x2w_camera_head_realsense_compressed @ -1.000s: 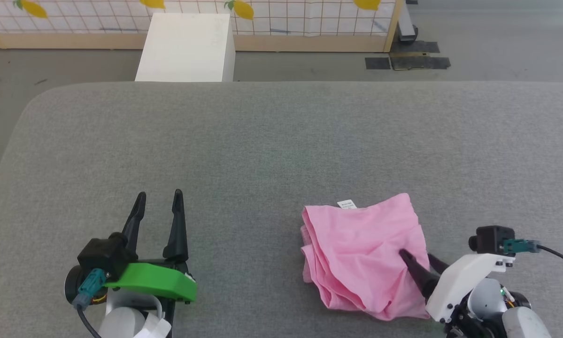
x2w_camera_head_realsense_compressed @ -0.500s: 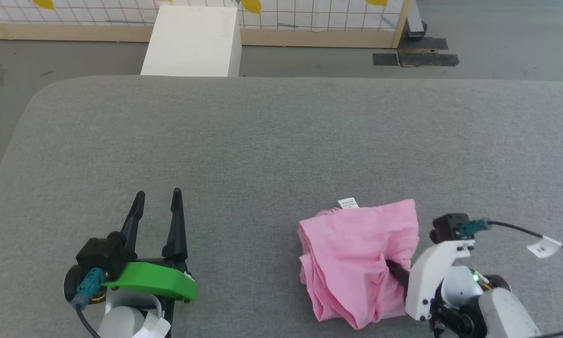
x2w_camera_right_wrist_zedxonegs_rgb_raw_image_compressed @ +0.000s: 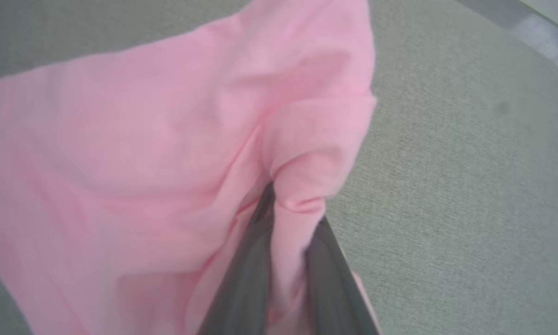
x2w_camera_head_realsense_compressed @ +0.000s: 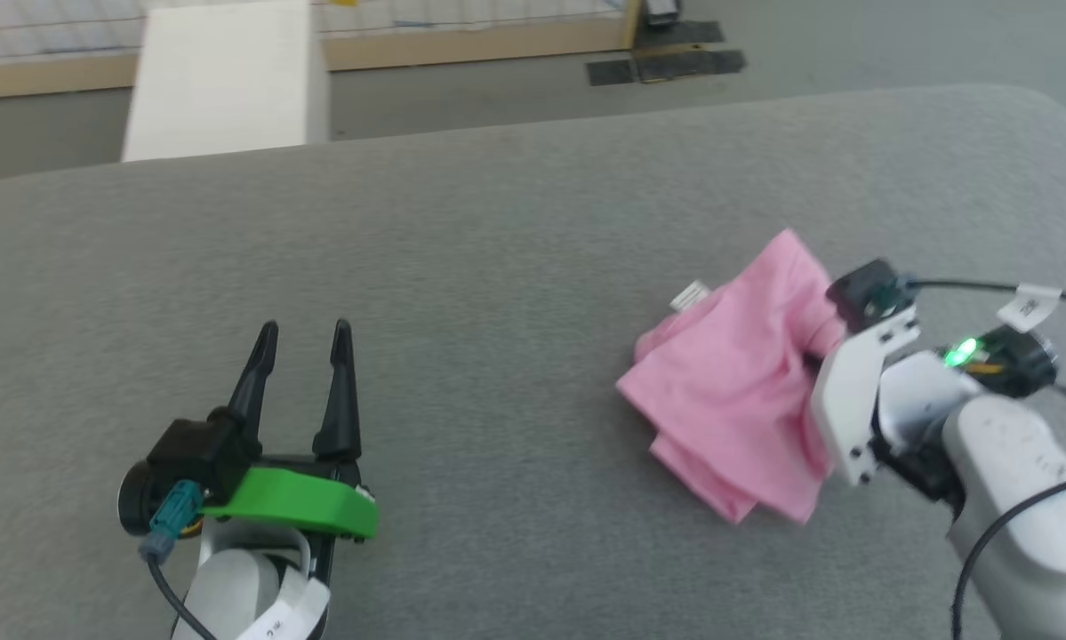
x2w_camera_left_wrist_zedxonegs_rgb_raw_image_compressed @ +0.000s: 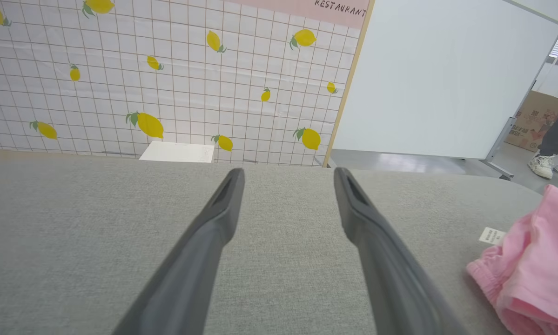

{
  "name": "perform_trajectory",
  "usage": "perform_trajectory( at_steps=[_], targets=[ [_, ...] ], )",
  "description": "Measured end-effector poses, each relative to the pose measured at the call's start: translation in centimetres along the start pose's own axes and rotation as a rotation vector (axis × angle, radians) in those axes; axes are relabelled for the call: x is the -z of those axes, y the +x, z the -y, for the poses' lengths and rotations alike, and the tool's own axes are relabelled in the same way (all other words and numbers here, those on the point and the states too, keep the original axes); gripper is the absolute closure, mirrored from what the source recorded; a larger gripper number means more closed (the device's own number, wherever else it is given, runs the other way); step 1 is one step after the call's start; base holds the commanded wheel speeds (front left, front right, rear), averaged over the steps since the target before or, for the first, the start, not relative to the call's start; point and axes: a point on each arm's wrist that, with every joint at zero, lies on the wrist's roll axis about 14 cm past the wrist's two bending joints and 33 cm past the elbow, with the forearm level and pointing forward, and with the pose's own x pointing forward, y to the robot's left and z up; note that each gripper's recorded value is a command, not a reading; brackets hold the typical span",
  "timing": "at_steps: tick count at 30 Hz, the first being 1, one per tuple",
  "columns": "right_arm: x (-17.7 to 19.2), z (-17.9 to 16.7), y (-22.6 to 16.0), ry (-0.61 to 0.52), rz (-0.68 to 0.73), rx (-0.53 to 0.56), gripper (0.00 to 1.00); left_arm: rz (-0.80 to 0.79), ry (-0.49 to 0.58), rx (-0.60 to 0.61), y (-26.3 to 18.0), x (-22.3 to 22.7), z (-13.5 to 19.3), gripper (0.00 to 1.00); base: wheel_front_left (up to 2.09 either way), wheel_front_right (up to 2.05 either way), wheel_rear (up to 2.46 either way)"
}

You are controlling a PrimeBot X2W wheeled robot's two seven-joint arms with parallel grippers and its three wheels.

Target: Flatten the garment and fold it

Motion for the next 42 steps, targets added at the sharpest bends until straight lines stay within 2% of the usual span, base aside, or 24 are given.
perform_trajectory(
  at_steps=[1, 2, 8, 15, 22, 31, 33, 34, 42],
  targets=[
    [0.0, 1.1, -0.1, 0.0, -0.001, 0.026, 1.0, 0.003, -0.003, 0.018, 0.5, 0.1, 0.5, 0.0, 0.0, 0.0, 0.0],
    [0.2, 4.9, -0.6, 0.023, 0.0, 0.12, 1.0, 0.011, 0.003, 0.093, 2.3, 0.4, 2.7, 0.0, 0.0, 0.0, 0.0],
    [1.7, 12.0, -1.9, 0.118, 0.009, 0.312, 1.0, 0.006, -0.001, 0.23, 5.3, 2.1, 6.2, 0.0, 0.0, 0.0, 0.0],
    [4.6, 17.0, -2.7, 0.191, -0.024, 0.476, 1.0, -0.042, 0.007, 0.329, 7.7, 5.1, 8.2, 0.0, 0.0, 0.0, 0.0],
    [7.7, 21.7, -4.5, 0.226, -0.09, 0.64, 1.0, -0.113, -0.008, 0.372, 8.7, 8.3, 8.6, 0.0, 0.0, 0.0, 0.0],
    [8.3, 23.9, -4.1, 0.224, -0.099, 0.731, 1.0, -0.165, -0.006, 0.363, 8.9, 10.6, 7.3, 0.0, 0.0, 0.0, 0.0],
    [8.2, 24.0, -3.7, 0.221, -0.098, 0.734, 0.42, -0.166, 0.0, 0.352, 8.8, 10.6, 6.8, 0.0, 0.0, 0.0, 0.0],
    [8.3, 24.0, -3.7, 0.219, -0.104, 0.737, 0.0, -0.166, 0.003, 0.347, 8.7, 10.5, 6.6, 0.0, 0.0, 0.0, 0.0],
    [7.9, 25.4, -5.9, 0.19, -0.067, 0.786, 0.0, -0.123, -0.025, 0.297, 7.7, 8.8, 6.4, 0.0, 0.0, 0.0, 0.0]
  ],
)
